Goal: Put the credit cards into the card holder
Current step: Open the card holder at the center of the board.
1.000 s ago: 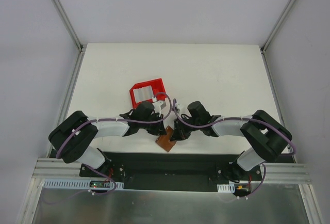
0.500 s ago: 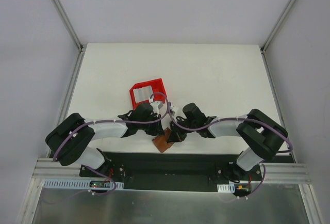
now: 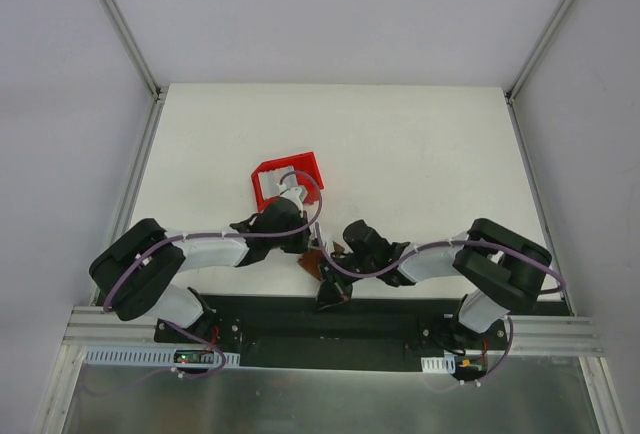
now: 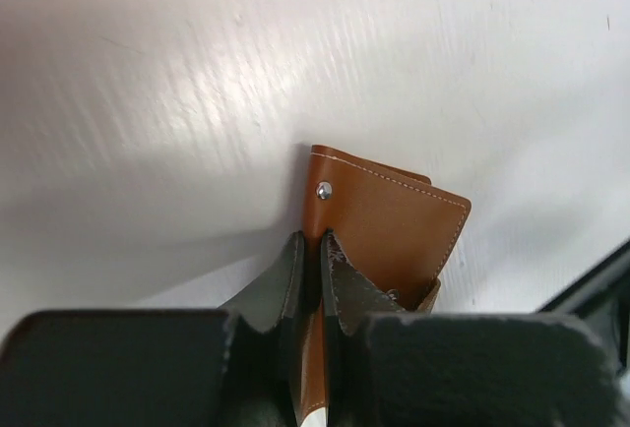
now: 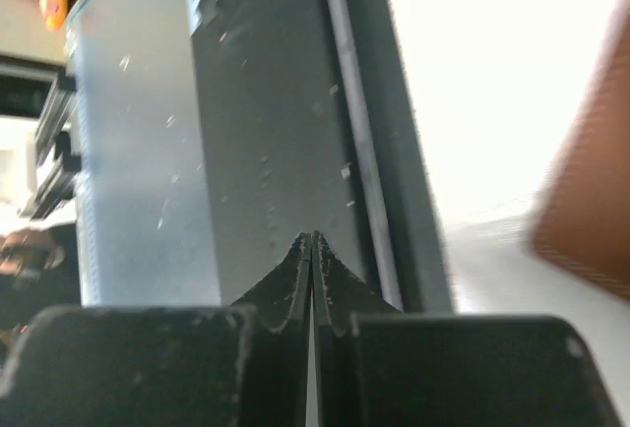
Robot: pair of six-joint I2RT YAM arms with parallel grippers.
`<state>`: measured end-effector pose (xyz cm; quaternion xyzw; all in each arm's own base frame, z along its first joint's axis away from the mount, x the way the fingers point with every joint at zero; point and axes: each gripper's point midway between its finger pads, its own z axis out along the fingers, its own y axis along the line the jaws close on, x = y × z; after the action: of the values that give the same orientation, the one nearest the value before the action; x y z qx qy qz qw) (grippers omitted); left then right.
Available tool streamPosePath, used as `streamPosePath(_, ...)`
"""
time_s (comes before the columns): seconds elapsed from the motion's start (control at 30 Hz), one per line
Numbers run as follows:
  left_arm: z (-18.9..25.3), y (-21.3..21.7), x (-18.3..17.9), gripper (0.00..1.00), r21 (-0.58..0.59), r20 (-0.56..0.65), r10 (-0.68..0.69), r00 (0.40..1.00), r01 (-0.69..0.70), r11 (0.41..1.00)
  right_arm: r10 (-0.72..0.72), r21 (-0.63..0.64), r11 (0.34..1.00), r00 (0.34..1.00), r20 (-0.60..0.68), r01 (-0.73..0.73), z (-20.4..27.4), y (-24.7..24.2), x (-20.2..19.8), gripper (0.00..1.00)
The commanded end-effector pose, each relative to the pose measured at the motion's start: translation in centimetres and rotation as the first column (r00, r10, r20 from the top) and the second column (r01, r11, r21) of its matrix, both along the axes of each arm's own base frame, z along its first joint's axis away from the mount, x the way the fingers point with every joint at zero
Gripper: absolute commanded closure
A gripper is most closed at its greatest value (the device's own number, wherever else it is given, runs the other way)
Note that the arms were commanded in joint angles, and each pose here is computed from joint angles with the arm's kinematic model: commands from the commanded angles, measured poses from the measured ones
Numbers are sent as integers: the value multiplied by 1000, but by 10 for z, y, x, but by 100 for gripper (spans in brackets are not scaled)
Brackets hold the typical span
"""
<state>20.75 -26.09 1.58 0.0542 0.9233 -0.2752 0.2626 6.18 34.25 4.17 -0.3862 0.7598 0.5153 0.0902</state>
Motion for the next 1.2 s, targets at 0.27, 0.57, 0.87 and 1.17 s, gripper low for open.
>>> streamPosePath(0.27, -11, 29, -10, 100, 106, 82, -3, 997, -6, 994, -191, -28, 981, 981, -16, 190, -5, -29, 17, 96)
streamPosePath(0.57, -9, 32, -36, 100, 82, 58, 43, 997, -48, 996, -482, -63, 864, 856, 185, 500, 36, -24, 85, 83)
streamPosePath(0.87, -11, 36, -34, 100, 92, 51, 83, 995, -87, 992, -406, -182, 881, 896, 181, 436, 15, 12, 103, 77)
streamPosePath(1.17, -17, 53, -35, 100, 110, 39, 184, 982, -187, 976, -295, -318, 882, 934, 199, 347, -8, -13, 76, 80)
